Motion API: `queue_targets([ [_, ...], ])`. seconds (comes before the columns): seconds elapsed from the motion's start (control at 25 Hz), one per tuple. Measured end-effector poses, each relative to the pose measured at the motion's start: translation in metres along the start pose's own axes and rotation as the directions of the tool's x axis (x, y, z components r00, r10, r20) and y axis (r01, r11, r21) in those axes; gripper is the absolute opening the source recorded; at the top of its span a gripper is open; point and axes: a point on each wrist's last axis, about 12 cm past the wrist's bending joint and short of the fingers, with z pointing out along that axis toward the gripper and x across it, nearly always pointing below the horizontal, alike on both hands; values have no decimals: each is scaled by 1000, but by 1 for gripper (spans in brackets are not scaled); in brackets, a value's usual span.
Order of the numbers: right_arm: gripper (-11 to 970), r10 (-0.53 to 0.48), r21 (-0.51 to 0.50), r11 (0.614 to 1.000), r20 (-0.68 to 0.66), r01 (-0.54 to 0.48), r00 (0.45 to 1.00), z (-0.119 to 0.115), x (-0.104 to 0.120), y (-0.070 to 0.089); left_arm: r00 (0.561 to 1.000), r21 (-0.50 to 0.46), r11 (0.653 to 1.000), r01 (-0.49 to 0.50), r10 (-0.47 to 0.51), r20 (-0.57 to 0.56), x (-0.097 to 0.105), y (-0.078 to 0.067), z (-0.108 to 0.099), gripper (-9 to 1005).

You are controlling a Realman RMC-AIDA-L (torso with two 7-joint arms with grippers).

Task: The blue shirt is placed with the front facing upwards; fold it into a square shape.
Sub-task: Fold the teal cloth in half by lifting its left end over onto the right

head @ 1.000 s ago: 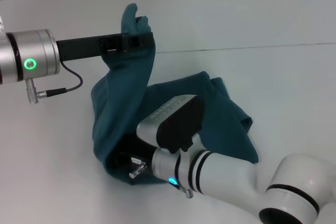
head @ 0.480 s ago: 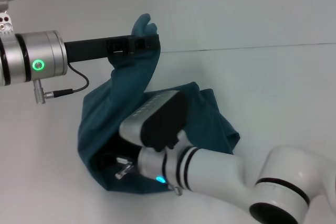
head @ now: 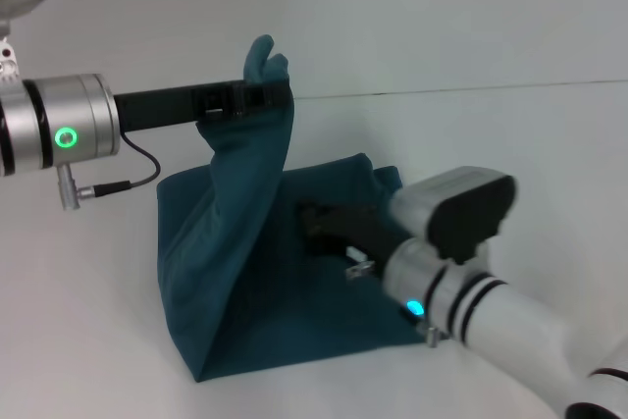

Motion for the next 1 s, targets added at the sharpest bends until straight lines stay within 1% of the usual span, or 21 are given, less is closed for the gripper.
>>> queue_targets([
  [0.12, 34, 27, 54, 998, 39, -30, 999, -9, 3, -20, 1000, 14, 1000, 16, -16, 3, 6, 1, 2, 30],
  [0.2, 35, 40, 90, 995, 90, -48, 995, -17, 2, -36, 1000, 29, 999, 25, -25, 11, 10, 2, 4, 29],
  [0.24, 35, 43, 100, 994, 108, -54, 993, -20, 1, -41, 999, 37, 999, 28, -29, 16, 13, 2, 5, 29],
  [0.44, 36, 57, 172, 981, 209, -94, 976, -35, -9, -77, 998, 58, 997, 47, -49, 35, 26, 5, 13, 30],
  [0.52, 36, 54, 197, 975, 234, -102, 971, -39, -13, -87, 998, 62, 997, 48, -50, 38, 30, 6, 18, 30],
  [0.68, 37, 43, 233, 967, 256, -105, 966, -43, -18, -99, 999, 64, 997, 38, -40, 25, 39, 4, 34, 29],
  [0.76, 37, 39, 247, 963, 260, -106, 965, -45, -19, -103, 999, 57, 998, 38, -38, 6, 48, 4, 46, 29],
  [0.8, 38, 38, 252, 962, 262, -107, 964, -45, -19, -104, 999, 57, 998, 38, -38, 6, 48, 4, 46, 29],
  [1.0, 39, 34, 270, 957, 263, -108, 964, -48, -19, -109, 998, 35, 998, 54, -53, -37, 62, 3, 60, 30],
])
